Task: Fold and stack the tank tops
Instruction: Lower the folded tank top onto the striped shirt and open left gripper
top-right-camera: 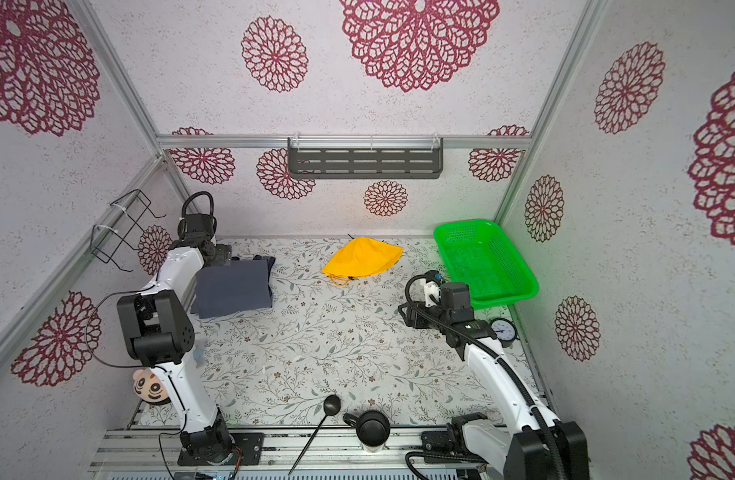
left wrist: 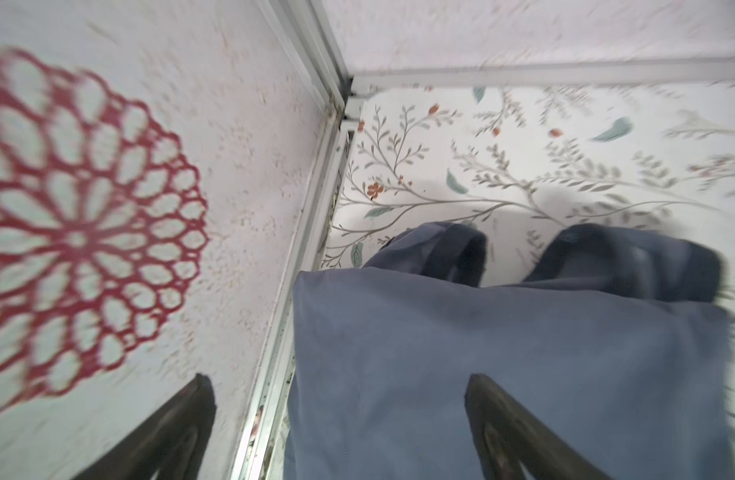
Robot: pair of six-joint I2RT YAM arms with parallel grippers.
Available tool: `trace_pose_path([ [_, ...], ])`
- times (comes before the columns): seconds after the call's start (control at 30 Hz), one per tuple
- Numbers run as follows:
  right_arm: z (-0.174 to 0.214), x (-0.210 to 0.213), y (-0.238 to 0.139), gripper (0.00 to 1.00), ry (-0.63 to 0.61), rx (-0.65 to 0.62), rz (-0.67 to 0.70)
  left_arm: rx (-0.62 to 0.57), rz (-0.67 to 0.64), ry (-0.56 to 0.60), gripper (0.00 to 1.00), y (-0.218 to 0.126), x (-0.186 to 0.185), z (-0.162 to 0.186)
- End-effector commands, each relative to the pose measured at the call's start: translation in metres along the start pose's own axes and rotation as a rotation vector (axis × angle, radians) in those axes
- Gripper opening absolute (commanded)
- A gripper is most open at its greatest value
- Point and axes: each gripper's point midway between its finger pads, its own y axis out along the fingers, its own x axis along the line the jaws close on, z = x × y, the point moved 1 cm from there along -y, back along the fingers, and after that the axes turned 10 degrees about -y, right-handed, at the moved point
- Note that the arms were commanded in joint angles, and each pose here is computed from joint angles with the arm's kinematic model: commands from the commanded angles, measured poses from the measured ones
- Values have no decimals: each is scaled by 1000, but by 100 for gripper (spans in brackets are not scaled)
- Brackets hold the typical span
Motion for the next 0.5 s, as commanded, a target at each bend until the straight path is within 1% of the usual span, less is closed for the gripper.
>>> trace_pose_path([
  [0.0, -21, -31, -6, 99, -55, -89, 151, -200, 39, -74, 98, -75, -7, -40],
  [0.07, -31, -51, -9, 99, -59, -134, 249, -229, 77, -123, 98, -97, -16, -30],
  [0.13, -38, -74, -12, 99, -55, -174, 377, -237, 101, -164, 97, -112, -24, -12],
  [0.2, -37, -91, -13, 99, -123, -183, 483, -239, 94, -188, 97, -123, -30, 12],
  [0.3, -31, -113, -16, 99, -178, -186, 610, -241, 53, -207, 97, -127, -25, 49],
  [0.4, -18, -123, -14, 99, -222, -215, 665, -250, 41, -251, 97, -125, -16, 83],
  [0.47, -11, -127, -12, 99, -232, -240, 682, -277, 79, -267, 97, -122, -19, 99],
])
